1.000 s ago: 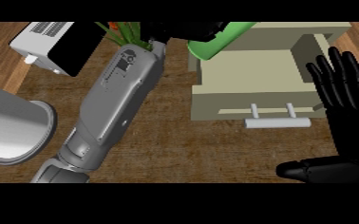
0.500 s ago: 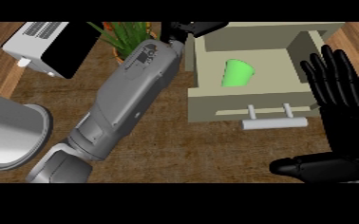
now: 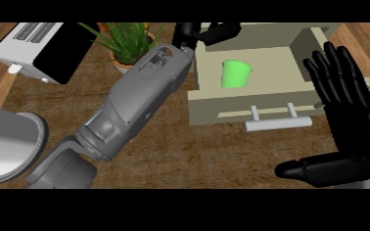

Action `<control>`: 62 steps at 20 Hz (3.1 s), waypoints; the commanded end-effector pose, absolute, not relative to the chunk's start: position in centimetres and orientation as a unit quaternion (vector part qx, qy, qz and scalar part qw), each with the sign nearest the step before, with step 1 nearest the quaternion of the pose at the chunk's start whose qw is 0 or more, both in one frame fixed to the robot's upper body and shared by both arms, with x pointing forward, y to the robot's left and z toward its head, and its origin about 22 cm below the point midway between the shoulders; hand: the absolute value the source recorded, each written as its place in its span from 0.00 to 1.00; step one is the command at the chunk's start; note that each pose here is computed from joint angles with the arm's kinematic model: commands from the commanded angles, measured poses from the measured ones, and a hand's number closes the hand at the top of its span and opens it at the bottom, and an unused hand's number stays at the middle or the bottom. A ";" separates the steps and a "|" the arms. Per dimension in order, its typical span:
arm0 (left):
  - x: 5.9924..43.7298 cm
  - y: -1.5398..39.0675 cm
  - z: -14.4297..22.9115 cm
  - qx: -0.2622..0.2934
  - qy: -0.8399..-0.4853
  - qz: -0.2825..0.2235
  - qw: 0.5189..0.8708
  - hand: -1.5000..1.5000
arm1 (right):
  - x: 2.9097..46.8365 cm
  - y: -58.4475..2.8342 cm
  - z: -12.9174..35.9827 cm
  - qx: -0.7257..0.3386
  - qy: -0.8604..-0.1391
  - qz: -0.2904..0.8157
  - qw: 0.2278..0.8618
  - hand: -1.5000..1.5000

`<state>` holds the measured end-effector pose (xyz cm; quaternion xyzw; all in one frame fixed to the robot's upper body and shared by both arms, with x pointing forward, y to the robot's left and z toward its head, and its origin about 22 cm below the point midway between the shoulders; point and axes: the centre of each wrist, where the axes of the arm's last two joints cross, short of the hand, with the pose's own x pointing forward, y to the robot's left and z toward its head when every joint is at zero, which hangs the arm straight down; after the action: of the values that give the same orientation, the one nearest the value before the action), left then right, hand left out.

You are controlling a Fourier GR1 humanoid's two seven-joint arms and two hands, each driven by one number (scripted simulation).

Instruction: Pick up the cup, place it into the drawer and close the drawer

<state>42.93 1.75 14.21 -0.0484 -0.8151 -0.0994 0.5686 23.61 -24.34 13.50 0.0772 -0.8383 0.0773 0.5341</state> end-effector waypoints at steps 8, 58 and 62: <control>42.7 0.3 14.3 0.027 -0.803 -0.172 0.570 0.00 | 24.5 -23.6 14.4 0.093 -0.841 0.078 0.527 0.00; 31.5 26.0 7.7 -0.105 -0.807 0.076 0.576 0.00 | 24.3 -24.6 9.7 -0.137 -0.726 0.458 0.495 1.00; 28.9 27.5 6.9 -0.117 -0.802 0.075 0.580 0.00 | 25.2 -24.3 6.1 -0.157 -0.699 0.493 0.494 1.00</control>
<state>31.38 26.18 7.63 -0.1118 -0.8028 0.0746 0.5810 24.97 -23.93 9.12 -0.1334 -0.7239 0.4483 0.5072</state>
